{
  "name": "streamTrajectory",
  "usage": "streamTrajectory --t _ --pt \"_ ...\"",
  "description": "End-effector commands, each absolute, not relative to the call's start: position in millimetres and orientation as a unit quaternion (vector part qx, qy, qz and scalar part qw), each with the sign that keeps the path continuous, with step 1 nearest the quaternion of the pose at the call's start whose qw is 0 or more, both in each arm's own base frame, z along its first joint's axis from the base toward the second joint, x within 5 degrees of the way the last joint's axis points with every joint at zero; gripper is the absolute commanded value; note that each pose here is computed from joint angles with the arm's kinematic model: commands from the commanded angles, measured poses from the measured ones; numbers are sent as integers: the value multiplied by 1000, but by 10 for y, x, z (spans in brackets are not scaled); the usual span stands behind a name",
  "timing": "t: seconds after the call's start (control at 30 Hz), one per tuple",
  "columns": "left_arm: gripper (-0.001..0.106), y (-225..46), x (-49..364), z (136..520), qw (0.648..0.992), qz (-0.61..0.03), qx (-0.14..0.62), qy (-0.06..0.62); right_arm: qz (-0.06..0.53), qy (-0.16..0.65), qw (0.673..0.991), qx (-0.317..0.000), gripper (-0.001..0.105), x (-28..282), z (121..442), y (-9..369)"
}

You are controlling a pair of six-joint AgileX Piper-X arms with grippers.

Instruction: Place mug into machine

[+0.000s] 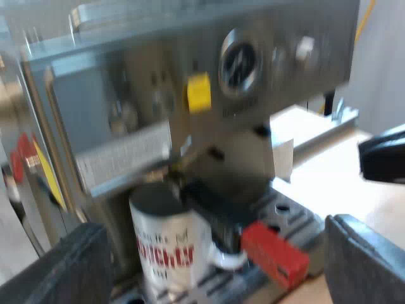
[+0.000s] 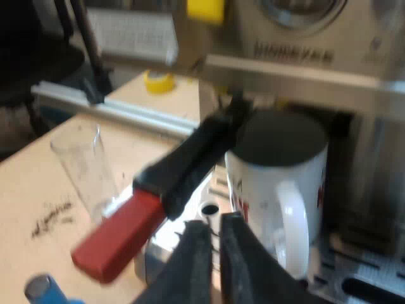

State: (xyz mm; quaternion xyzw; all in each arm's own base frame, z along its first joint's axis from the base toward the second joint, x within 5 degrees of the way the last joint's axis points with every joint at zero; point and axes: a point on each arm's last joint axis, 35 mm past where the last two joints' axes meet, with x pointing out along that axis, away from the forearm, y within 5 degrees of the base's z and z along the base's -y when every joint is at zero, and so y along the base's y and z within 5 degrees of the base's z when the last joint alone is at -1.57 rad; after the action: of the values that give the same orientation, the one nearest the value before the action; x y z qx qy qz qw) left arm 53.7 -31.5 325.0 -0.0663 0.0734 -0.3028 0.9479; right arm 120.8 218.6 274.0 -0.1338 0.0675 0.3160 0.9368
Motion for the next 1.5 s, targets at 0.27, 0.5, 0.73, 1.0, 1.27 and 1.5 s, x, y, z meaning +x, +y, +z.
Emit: streamTrajectory --t 0.27,0.5,0.73,1.0,1.27,1.5 --pt "71 -273 438 3476 949 -305 -70 36 271 33 956 -108 0 1203 3107 2345" --pt "71 -253 394 3541 949 -305 -70 35 261 38 958 -114 0 1272 3128 2533" --pt "71 -253 393 3515 949 -304 -69 48 232 43 964 -124 0 1435 3155 2885" --pt "71 -255 391 3515 948 -308 -69 48 217 44 965 -143 0 1564 3133 3154" --pt "71 -255 391 3510 947 -308 -68 50 178 48 970 -159 0 1753 3087 3178" --pt "71 -255 389 3489 947 -307 -67 60 177 61 969 -160 0 2008 2993 3130"
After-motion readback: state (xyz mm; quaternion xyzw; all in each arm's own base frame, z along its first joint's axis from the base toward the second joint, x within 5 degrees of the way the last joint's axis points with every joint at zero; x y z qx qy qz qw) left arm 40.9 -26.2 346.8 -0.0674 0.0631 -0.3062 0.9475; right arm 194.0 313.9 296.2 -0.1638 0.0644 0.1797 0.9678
